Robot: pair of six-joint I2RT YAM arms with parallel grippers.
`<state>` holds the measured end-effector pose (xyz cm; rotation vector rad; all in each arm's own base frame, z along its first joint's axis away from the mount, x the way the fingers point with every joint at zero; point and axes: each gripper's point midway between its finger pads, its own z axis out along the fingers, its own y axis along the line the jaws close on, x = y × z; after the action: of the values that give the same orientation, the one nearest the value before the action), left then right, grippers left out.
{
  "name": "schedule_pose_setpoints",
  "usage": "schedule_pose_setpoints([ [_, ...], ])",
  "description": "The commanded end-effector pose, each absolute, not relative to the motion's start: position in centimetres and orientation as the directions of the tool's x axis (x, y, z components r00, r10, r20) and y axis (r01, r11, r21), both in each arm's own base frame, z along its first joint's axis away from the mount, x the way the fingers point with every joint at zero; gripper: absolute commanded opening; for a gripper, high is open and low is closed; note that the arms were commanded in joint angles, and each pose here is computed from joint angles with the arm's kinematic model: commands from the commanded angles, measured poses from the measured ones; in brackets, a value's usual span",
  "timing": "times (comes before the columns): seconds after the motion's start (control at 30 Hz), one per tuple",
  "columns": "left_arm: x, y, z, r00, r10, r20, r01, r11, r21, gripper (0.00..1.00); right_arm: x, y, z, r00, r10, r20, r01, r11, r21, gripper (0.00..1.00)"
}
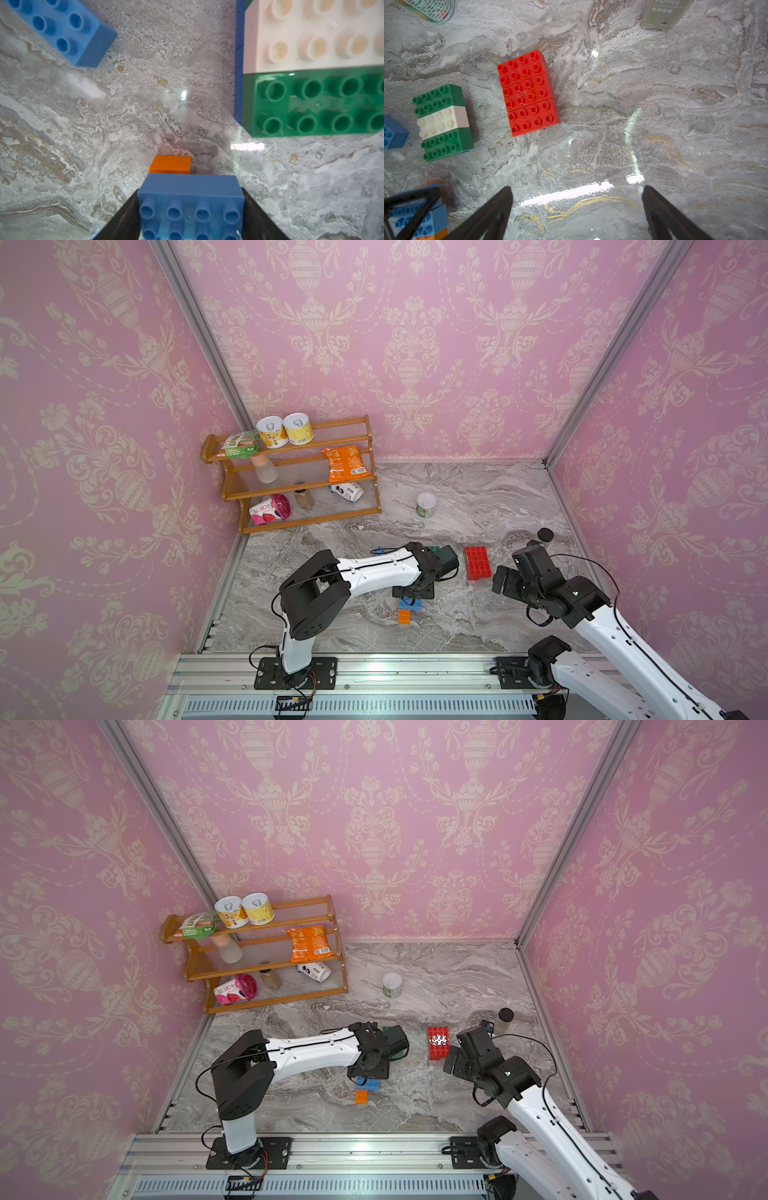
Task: Assemble a rectangle with lego
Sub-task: Assemble the lego brick with the lego brick.
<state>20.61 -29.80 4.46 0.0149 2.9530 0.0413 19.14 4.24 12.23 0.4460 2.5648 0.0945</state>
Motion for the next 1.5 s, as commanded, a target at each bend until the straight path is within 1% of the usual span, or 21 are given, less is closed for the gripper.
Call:
schedule_pose_setpoints([
  [0.0, 19.4, -28.7, 2.3, -0.993, 0.032, -0.116, 0.023, 0.996, 0.082, 0.15, 19.0, 4.0, 12.1, -0.803, 0.33, -0.496, 0.296, 0.943, 0.148, 1.0],
  [0.03, 19.3, -28.6, 2.2, -0.993, 0.035, -0.112, 0.025, 0.996, 0.089, 0.13, 19.0, 4.0, 12.1, -0.803, 0.33, -0.496, 0.297, 0.944, 0.147, 1.0],
  [0.3, 18.6, -28.2, 1.1, -0.995, 0.061, -0.074, 0.052, 0.991, 0.123, 0.13, 19.0, 3.9, 12.1, -0.801, 0.331, -0.499, 0.298, 0.943, 0.148, 1.0],
  [0.4, 18.3, -28.3, 0.6, -0.996, 0.067, -0.061, 0.058, 0.99, 0.129, 0.07, 19.0, 3.9, 12.2, -0.8, 0.332, -0.5, 0.298, 0.943, 0.149, 1.0],
  [0.8, 17.8, -27.4, -1.0, -0.998, 0.039, -0.041, 0.032, 0.986, 0.161, 0.06, 19.0, 3.9, 12.1, -0.8, 0.332, -0.499, 0.3, 0.943, 0.146, 1.0],
  [0.97, 17.8, -26.2, -2.1, -0.999, 0.008, -0.035, 0.001, 0.983, 0.183, 0.03, 19.0, 3.9, 12.1, -0.8, 0.333, -0.499, 0.299, 0.942, 0.15, 1.0],
  [1.47, 22.5, -23.1, 0.3, -0.987, -0.018, -0.159, -0.051, 0.976, 0.209, 0.03, 19.0, 3.9, 12.1, -0.801, 0.332, -0.498, 0.299, 0.943, 0.148, 1.0],
])
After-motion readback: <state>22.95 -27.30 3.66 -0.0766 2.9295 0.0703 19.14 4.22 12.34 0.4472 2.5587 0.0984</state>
